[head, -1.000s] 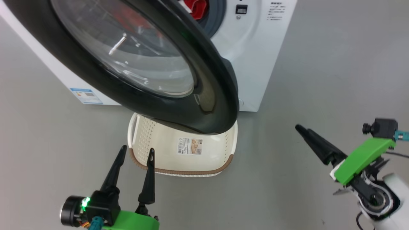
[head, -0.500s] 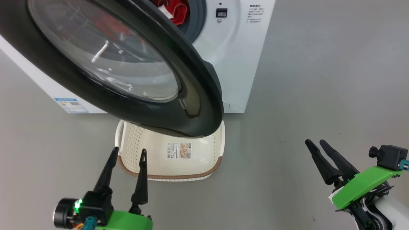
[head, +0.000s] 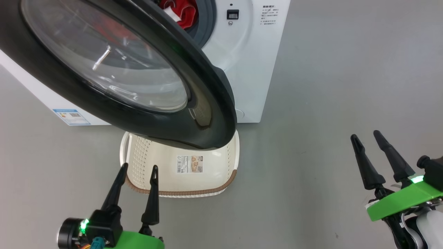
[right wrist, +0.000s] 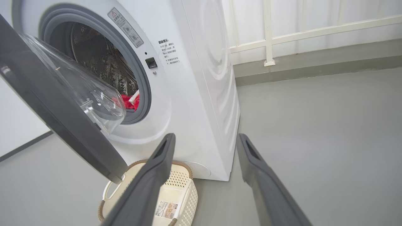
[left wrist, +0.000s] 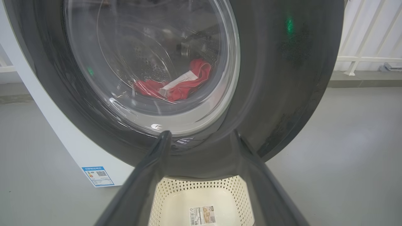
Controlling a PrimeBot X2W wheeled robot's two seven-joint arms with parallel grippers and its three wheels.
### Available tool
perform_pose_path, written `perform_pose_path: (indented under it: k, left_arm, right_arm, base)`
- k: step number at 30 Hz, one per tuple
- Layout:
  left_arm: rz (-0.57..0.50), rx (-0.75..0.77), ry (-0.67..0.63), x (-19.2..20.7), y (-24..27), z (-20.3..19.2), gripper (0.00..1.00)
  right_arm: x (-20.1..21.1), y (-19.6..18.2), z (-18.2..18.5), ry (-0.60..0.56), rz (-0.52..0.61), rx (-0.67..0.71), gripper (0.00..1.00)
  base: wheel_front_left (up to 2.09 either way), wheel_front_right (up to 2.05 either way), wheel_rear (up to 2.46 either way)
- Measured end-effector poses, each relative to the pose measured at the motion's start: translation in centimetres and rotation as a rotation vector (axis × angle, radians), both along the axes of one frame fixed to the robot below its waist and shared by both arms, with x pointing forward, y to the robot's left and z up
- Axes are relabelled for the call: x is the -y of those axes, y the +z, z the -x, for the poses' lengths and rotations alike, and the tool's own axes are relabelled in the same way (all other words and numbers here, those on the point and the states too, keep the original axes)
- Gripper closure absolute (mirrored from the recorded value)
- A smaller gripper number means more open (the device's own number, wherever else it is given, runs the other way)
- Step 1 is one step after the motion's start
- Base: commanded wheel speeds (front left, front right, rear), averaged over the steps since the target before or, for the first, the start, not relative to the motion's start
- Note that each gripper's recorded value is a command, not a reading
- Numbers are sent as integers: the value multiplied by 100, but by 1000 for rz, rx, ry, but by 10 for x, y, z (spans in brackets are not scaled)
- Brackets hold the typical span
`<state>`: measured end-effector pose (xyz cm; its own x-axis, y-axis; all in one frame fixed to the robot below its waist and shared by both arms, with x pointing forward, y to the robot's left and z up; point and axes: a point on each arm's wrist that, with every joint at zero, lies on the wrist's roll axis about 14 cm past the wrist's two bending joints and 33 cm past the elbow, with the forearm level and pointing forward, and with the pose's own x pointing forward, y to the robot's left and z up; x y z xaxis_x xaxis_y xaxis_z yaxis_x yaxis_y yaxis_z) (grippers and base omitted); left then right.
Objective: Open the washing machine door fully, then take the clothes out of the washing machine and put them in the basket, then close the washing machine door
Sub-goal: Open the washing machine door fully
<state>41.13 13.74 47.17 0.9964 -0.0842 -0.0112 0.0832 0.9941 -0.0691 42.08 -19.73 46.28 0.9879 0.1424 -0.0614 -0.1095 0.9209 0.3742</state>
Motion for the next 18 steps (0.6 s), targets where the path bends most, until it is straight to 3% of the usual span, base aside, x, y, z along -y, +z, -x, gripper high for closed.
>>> perform_pose_path:
  k: [8, 18]
  left_arm:
    - [-2, 8, 8, -3, 4, 3, 0]
    - [-5, 22, 21, -7, 9, 6, 0]
  right_arm:
    - [8, 6, 9, -58, 117, 48, 0]
    - [5, -10, 25, -63, 145, 0, 0]
  base:
    - [0, 0, 0]
    - [0, 0, 0]
